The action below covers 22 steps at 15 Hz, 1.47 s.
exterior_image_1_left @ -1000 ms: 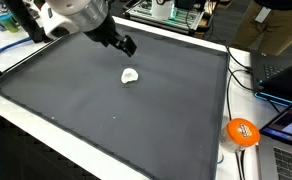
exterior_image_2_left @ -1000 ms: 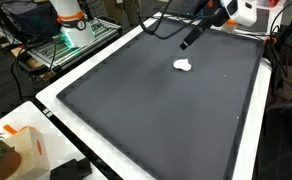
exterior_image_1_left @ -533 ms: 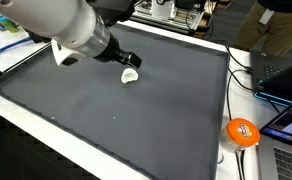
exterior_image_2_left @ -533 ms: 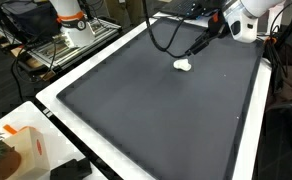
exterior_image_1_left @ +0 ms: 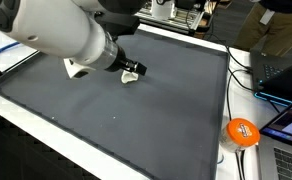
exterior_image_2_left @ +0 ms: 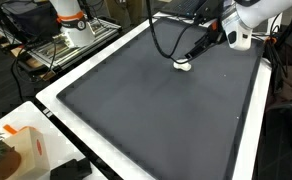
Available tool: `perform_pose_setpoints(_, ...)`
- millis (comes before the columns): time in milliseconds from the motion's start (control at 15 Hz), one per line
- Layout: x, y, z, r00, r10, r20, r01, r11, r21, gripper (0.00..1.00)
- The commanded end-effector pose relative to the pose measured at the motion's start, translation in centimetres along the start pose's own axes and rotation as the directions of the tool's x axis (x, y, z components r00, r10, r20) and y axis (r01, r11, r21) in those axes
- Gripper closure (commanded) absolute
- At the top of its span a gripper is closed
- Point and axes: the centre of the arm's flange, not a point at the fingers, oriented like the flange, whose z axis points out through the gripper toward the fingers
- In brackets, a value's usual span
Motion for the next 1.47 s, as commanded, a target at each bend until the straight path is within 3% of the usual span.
perform_pose_setpoints(0,4.2,-1.3,-1.9,0.998,0.033,0.050,-0.032,0.999,-0.016,0.00)
perform_pose_setpoints(600,5.0,-1.7,-0.7,0.995,0.082,0.055,-0.079,0.996,-0.050,0.00)
perform_pose_setpoints(1000,5.7,-2.5,-0.5,0.991,0.136,0.013,-0.133,0.981,-0.140,0.00)
perform_pose_setpoints(1067,0.8,-1.3,2.3,0.995,0.101,0.027,-0.098,0.990,-0.103,0.00)
perform_pose_setpoints(1400,1.2,-1.7,2.5,0.993,0.115,0.028,-0.111,0.986,-0.126,0.00)
